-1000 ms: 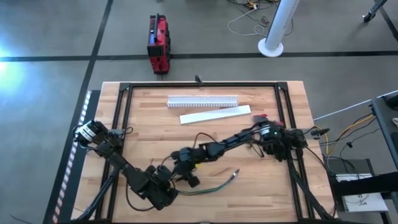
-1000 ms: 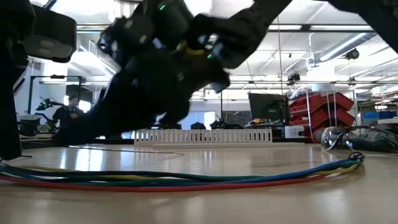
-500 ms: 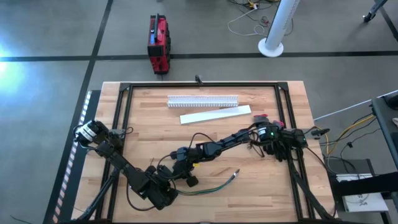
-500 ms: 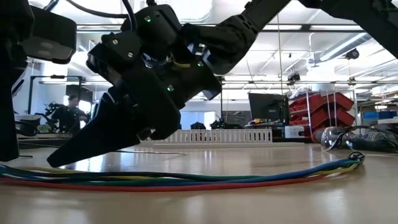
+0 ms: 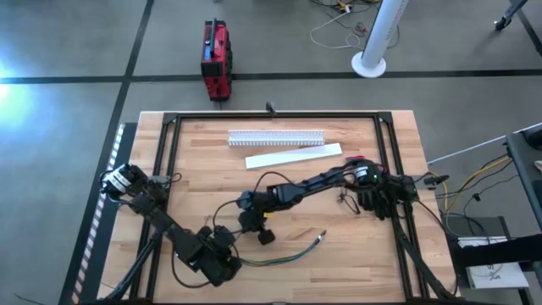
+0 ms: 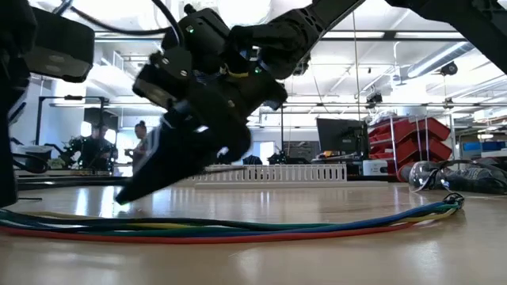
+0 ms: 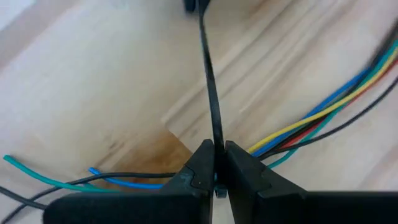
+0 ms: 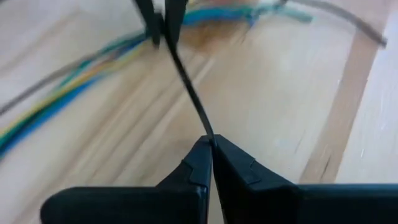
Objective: Ziptie cables
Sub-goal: Wrap the cables together using a black zip tie
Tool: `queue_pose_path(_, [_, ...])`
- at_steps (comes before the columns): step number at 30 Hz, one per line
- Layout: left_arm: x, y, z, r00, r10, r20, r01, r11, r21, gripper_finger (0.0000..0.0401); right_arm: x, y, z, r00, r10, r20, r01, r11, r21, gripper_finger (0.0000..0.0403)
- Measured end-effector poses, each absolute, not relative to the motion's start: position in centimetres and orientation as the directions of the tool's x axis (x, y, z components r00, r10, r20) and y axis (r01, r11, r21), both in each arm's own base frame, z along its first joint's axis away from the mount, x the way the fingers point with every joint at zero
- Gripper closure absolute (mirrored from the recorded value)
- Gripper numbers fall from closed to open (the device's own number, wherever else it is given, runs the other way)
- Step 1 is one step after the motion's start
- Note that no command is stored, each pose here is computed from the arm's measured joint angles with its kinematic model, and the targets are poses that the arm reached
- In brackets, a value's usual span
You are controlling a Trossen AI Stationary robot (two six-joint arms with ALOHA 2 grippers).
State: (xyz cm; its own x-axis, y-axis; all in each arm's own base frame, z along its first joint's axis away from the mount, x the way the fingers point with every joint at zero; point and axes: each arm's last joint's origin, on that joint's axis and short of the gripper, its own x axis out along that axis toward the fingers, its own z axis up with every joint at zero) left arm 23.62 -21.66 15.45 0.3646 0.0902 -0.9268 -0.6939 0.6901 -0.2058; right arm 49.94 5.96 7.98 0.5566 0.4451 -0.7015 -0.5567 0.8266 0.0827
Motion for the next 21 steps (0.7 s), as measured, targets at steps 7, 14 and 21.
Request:
queue_pose_path(7, [23.2, -22.3, 14.8, 0.354, 0.093, -0.931, -0.705, 0.680, -0.201, 0.0392, 49.5, 5.3, 9.3, 0.543, 0.436, -0.718, -0.590, 0.806, 0.043, 0.0403])
queue_pose_path(14, [23.2, -22.3, 14.6, 0.349, 0.098, -0.932, -0.695, 0.695, -0.187, 0.0392, 49.4, 6.7, 9.4, 0.499, 0.560, -0.661, -0.682, 0.725, 0.099, 0.0377])
queue_pose_path(21, [23.3, -22.2, 14.6, 0.351, 0.108, -0.930, -0.680, 0.712, -0.174, 0.0392, 50.4, 7.3, 8.6, 0.581, 0.565, -0.586, -0.669, 0.742, 0.053, 0.0268])
